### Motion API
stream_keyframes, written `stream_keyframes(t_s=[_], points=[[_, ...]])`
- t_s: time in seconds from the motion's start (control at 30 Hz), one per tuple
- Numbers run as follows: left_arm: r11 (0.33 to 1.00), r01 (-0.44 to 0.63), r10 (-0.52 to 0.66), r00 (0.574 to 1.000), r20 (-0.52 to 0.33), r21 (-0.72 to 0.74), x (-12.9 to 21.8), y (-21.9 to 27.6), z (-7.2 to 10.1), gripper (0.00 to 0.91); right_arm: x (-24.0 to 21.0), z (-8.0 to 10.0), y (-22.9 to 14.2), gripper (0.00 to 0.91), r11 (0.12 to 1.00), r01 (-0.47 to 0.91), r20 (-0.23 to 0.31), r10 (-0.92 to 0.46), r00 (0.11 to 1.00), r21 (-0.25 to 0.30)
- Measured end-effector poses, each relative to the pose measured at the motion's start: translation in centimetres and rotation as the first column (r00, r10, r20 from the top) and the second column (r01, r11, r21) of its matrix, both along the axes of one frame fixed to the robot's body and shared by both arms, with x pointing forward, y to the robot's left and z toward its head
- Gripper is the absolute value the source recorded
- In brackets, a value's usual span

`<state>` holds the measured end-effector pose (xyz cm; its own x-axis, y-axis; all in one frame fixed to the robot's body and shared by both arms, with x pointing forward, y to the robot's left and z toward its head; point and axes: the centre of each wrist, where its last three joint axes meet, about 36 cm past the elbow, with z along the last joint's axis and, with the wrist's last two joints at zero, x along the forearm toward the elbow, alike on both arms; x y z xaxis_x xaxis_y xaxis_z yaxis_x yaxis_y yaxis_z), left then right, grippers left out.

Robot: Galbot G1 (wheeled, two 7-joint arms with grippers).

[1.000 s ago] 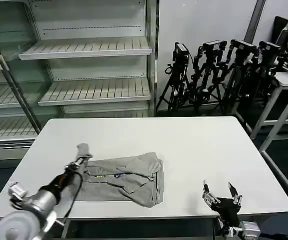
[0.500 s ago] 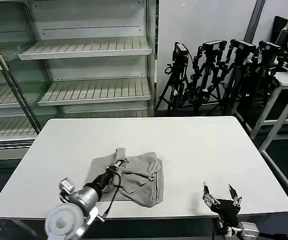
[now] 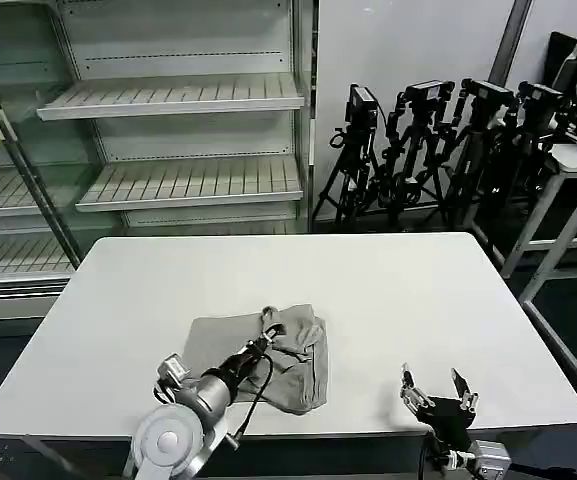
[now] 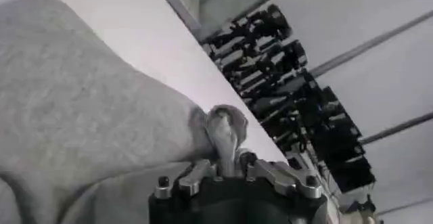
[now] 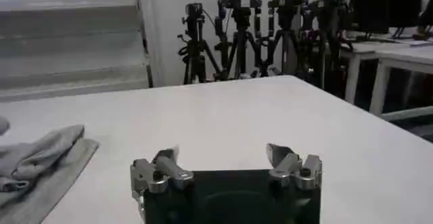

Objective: Fold and organize the clothes.

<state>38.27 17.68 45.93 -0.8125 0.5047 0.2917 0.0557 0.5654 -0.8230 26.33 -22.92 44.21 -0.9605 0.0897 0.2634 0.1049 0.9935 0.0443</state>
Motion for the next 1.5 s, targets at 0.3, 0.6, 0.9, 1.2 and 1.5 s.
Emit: stream_keyframes(t_s=[0.3,0.6,0.9,1.2,1.5], points=[[0.999,0.023,-0.027,0.996,0.091,0.047,-2.7,0.8,3.3,0.907,0.3,-0.1,0.5,0.907,1.0,-0.013,0.001,0.013,1.0,0.007],[0.973,-0.058,0.035,0.994,0.107,0.224,-4.6,6.5,4.2,0.907,0.6,-0.2,1.2,0.907,0.999,-0.039,0.004,0.038,0.999,0.014],[0.935,-0.106,0.096,0.994,0.046,0.339,-4.8,11.8,3.0,0.907,0.7,-0.5,1.2,0.907,0.999,-0.045,-0.003,0.045,0.999,0.007],[0.949,-0.097,0.113,0.993,-0.034,0.299,-3.9,14.2,0.8,0.907,0.4,-0.6,0.9,0.907,0.999,-0.04,-0.013,0.04,0.999,-0.001],[0.964,-0.073,0.091,0.994,-0.06,0.254,-2.7,14.7,-0.8,0.907,0.2,-0.5,0.6,0.907,0.999,-0.036,-0.014,0.036,0.999,-0.008]])
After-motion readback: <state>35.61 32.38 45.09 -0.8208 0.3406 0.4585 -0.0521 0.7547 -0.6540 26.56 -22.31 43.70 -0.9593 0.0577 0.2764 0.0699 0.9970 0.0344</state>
